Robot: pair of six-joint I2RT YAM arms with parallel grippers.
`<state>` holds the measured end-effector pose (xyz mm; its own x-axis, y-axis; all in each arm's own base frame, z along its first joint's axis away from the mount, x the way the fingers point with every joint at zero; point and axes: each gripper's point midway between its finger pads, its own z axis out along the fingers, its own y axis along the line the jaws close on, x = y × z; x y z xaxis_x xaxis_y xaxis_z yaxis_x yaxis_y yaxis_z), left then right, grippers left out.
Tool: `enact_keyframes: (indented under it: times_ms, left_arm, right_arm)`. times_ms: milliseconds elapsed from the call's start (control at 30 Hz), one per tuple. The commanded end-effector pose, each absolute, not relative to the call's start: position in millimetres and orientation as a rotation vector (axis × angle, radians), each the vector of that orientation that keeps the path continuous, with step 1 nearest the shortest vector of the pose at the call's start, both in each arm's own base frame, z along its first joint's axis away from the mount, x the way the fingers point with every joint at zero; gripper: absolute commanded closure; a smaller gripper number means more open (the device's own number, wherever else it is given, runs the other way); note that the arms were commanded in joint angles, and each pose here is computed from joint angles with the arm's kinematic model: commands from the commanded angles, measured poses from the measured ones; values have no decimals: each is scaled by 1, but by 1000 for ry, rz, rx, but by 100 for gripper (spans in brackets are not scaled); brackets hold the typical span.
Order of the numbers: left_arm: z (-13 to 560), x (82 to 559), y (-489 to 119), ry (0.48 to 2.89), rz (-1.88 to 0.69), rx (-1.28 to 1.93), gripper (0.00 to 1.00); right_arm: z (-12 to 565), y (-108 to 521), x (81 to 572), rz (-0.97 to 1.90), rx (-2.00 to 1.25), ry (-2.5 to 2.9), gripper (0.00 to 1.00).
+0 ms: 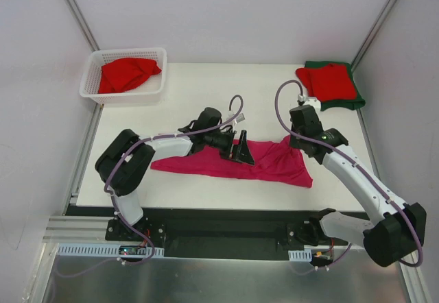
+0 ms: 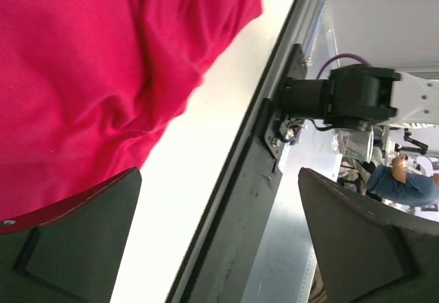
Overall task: Fold and stack the t-shirts
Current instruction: Fold the other side of the tshirt into a rectangle
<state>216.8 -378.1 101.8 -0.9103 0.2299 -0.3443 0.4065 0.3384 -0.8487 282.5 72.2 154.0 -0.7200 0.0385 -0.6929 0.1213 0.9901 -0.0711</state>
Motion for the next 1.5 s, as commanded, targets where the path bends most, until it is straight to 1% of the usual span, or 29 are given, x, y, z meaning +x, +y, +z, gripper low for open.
enact_keyframes:
  times_ms: [0,33,67,133,167,200,233,267,300,333,400,533,1000,1200,1467]
  left_arm:
    - [146,216,-372,2294,-1591,637,2]
    - [157,216,-369,2256,-1571,656,9]
    - [159,224,-365,2251,-1499,625,14]
    - [170,229,-353,2236,-1382,601,27]
    - [169,240,-346,2237,-1288,551,29]
    - [166,243,-337,2262,-1224,523,31]
    - [173,248,-328,2245,-1179,486,32]
    - [173,256,-318,2252,-1134,429,31]
    - [178,264,-307,2240,-1104,370,25]
    - [172,265,-299,2254,-1092,342,24]
    - [177,272,-284,2236,-1080,289,24]
    - [174,270,-270,2235,-1056,265,25]
    - [176,276,-237,2210,-971,173,26]
    - [175,276,-232,2207,-965,164,26]
    - [175,274,-227,2201,-964,154,27]
  right_arm:
    - [156,85,266,2,79,2392,86]
    - [153,87,264,24,76,2398,97]
    - [148,90,262,42,68,2410,99]
    - [132,99,255,102,43,2453,99]
    - [127,102,253,122,38,2462,99]
    - [113,106,246,154,32,2498,99]
    - [111,110,249,181,38,2487,99]
    - [102,112,246,190,38,2505,99]
    - [96,116,244,213,37,2519,99]
    - [88,118,244,225,42,2522,99]
    - [78,124,241,241,35,2538,99]
    - [65,135,240,250,10,2558,99]
    - [56,169,250,239,-91,2585,99]
    - [60,181,262,249,-119,2583,99]
    - [84,199,288,233,-188,2533,99]
